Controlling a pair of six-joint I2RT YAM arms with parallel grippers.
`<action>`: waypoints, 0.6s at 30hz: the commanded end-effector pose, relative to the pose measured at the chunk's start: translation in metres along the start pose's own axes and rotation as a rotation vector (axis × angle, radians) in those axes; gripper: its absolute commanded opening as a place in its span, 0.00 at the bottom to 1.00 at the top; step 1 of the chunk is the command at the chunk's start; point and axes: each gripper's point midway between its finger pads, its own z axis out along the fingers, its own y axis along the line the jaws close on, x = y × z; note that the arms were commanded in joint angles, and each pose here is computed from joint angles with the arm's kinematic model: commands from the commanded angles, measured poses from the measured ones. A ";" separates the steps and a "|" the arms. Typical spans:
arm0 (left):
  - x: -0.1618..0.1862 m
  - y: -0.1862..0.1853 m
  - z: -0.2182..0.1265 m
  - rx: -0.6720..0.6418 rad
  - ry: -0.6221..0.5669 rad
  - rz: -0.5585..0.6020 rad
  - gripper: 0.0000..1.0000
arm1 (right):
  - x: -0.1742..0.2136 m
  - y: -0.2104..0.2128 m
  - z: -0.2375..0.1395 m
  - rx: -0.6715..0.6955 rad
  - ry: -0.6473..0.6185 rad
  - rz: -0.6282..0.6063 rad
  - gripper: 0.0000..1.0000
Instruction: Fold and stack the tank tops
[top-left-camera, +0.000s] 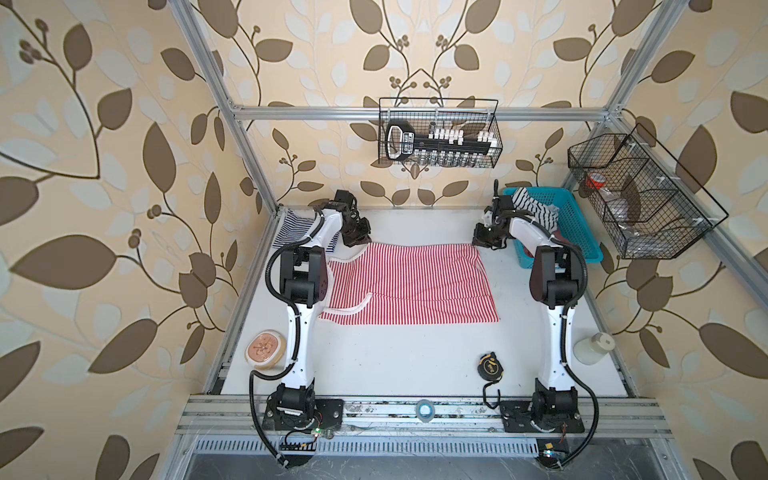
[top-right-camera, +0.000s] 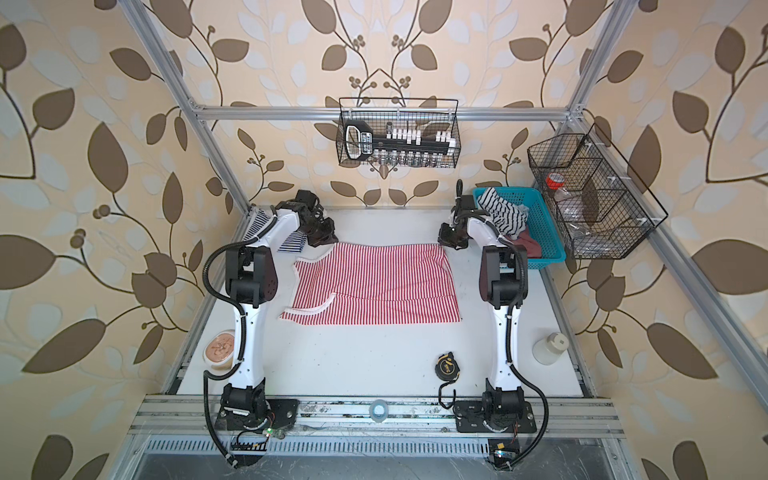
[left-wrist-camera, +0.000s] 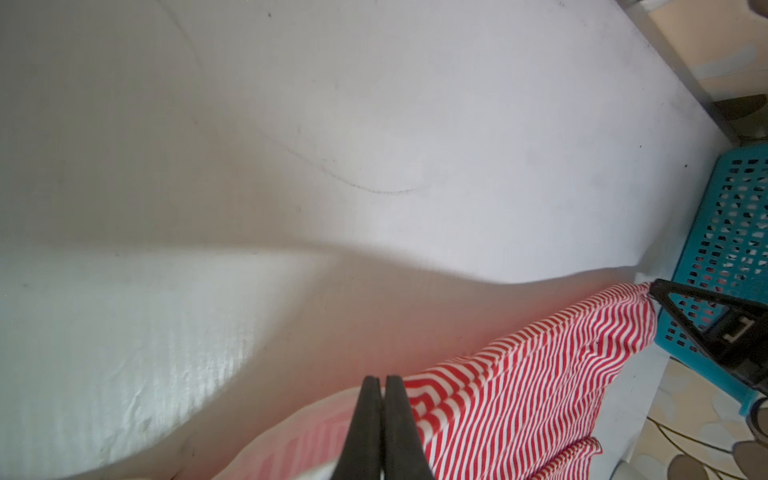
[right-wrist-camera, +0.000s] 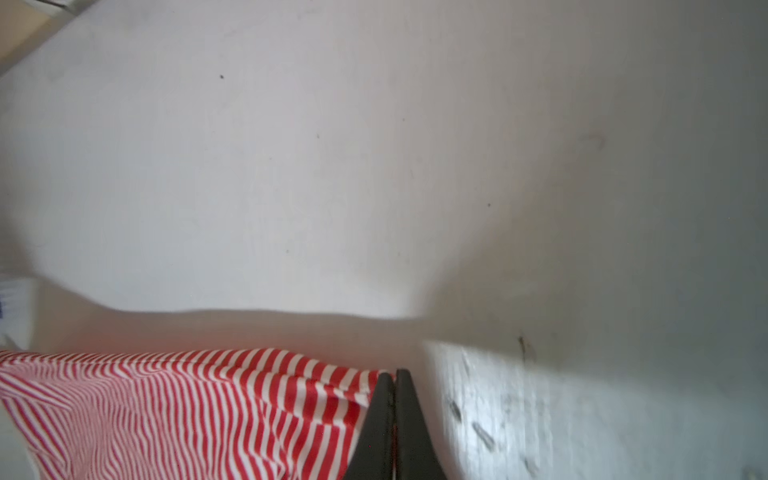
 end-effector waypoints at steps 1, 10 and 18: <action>-0.008 -0.029 -0.041 0.044 -0.061 0.063 0.00 | -0.025 0.023 -0.044 -0.074 -0.116 -0.029 0.00; -0.001 -0.032 -0.057 0.043 -0.078 0.070 0.00 | -0.011 0.027 -0.064 -0.108 -0.128 -0.043 0.00; 0.027 -0.021 -0.059 0.034 -0.050 0.042 0.00 | 0.023 0.021 -0.073 -0.096 -0.105 -0.040 0.00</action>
